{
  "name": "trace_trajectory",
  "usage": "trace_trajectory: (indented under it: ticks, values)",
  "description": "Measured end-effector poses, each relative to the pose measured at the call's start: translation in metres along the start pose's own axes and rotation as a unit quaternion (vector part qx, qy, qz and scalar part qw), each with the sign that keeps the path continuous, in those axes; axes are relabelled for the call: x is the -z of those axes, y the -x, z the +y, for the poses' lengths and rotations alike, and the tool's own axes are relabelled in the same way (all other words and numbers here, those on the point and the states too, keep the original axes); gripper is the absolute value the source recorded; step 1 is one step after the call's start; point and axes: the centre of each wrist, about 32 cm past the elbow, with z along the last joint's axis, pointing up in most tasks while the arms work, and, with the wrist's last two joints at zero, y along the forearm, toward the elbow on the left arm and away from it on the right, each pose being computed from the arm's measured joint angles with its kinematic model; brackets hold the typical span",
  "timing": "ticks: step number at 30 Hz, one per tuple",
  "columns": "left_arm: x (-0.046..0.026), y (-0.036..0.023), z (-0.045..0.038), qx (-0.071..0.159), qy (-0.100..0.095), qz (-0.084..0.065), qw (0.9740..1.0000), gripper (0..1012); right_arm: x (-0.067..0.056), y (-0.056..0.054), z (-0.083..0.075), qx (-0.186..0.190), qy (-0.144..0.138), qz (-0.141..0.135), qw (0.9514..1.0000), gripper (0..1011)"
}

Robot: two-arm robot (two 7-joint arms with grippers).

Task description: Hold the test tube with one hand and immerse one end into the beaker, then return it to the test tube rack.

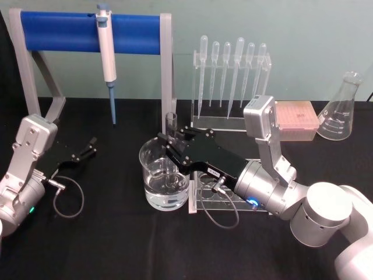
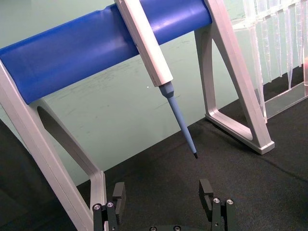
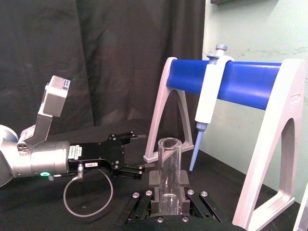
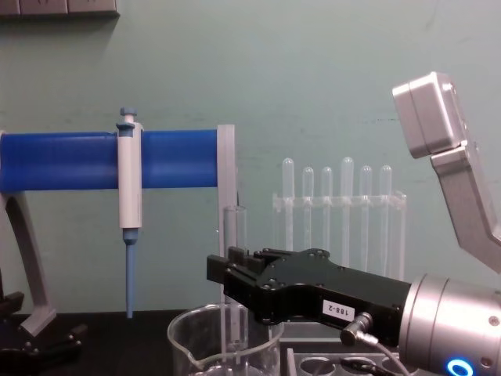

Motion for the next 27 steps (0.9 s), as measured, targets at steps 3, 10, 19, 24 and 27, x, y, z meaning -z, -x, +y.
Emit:
trace_trajectory:
  ticks: [3, 10, 19, 24, 27]
  values:
    - [0.0000, 0.0000, 0.0000, 0.000, 0.000, 0.000, 1.0000, 1000, 0.0000, 0.0000, 0.0000, 0.000, 0.000, 0.000, 1.0000, 224]
    - [0.0000, 0.0000, 0.0000, 0.000, 0.000, 0.000, 1.0000, 1000, 0.0000, 0.0000, 0.0000, 0.000, 0.000, 0.000, 1.0000, 224]
    - [0.0000, 0.0000, 0.0000, 0.000, 0.000, 0.000, 1.0000, 1000, 0.0000, 0.0000, 0.0000, 0.000, 0.000, 0.000, 1.0000, 225]
    - [0.0000, 0.0000, 0.0000, 0.000, 0.000, 0.000, 1.0000, 1000, 0.0000, 0.0000, 0.0000, 0.000, 0.000, 0.000, 1.0000, 224]
    - [0.0000, 0.0000, 0.0000, 0.000, 0.000, 0.000, 1.0000, 1000, 0.0000, 0.0000, 0.0000, 0.000, 0.000, 0.000, 1.0000, 224]
